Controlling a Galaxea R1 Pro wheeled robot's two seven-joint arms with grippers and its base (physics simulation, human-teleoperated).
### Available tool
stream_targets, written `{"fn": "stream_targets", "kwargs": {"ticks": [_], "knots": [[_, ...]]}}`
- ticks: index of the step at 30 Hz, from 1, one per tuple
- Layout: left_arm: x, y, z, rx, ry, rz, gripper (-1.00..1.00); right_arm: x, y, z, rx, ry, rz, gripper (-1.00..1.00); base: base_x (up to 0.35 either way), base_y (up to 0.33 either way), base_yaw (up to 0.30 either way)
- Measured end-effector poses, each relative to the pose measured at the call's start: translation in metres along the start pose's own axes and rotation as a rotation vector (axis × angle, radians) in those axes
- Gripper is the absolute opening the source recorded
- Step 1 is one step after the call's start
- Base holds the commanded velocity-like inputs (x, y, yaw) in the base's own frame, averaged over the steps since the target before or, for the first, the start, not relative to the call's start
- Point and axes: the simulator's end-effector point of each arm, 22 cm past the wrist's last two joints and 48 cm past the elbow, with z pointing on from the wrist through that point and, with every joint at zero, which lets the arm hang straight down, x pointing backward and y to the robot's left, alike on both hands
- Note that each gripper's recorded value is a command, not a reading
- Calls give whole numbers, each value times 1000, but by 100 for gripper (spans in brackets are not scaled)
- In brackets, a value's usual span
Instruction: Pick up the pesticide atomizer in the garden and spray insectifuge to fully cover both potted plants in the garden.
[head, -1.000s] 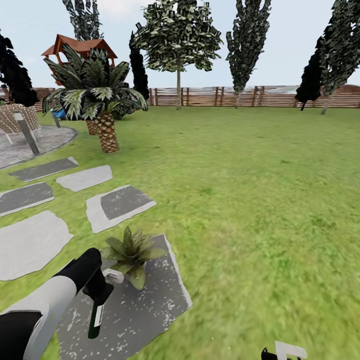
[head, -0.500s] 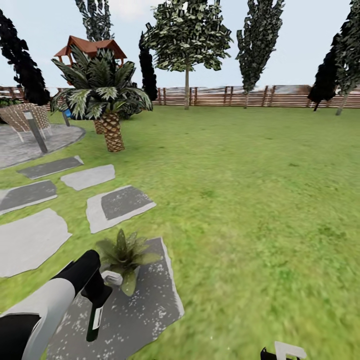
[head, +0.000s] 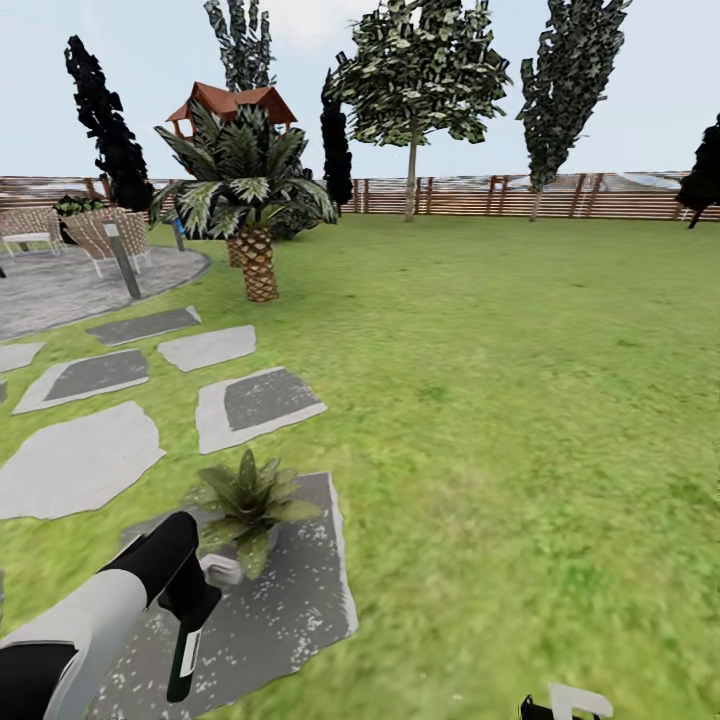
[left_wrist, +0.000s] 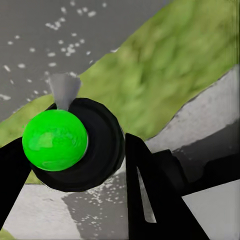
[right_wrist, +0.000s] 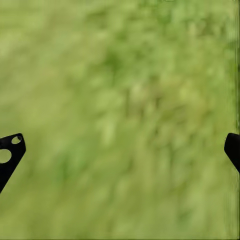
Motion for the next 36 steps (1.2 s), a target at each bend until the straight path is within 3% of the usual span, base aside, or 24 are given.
{"fn": "stream_targets", "kwargs": {"ticks": [9,13,20,22,24,27,28,31,34,36], "knots": [[0,0,-1,-1,-2,0,-100,0,0,0,-1,0,0,100,104,-261,19],[-12,2,-10,-12,-37,7,-100,0,1,-1,-2,1,1,100,234,-201,236],[-20,-1,-17,-8,-48,13,-100,1,2,-1,-3,2,1,100,57,-44,242],[-37,1,-34,-17,-79,19,-100,0,1,-1,-2,1,1,100,2,-2,44],[-67,10,-69,-41,-131,30,-100,0,1,0,-2,1,1,100,1,0,12],[-89,16,-109,-71,-139,94,-100,0,1,0,-1,1,0,100,0,0,3],[-94,17,-129,-70,-122,138,-100,0,0,0,-1,1,0,100,0,0,0],[-89,17,-169,-20,-62,200,-100,0,-1,0,0,0,-2,100,0,0,0],[-70,16,-185,7,31,225,-100,0,-1,0,-1,0,-2,100,0,0,0],[-64,32,-187,-31,53,240,-100,0,0,0,-4,-3,-10,100,0,0,0]]}}
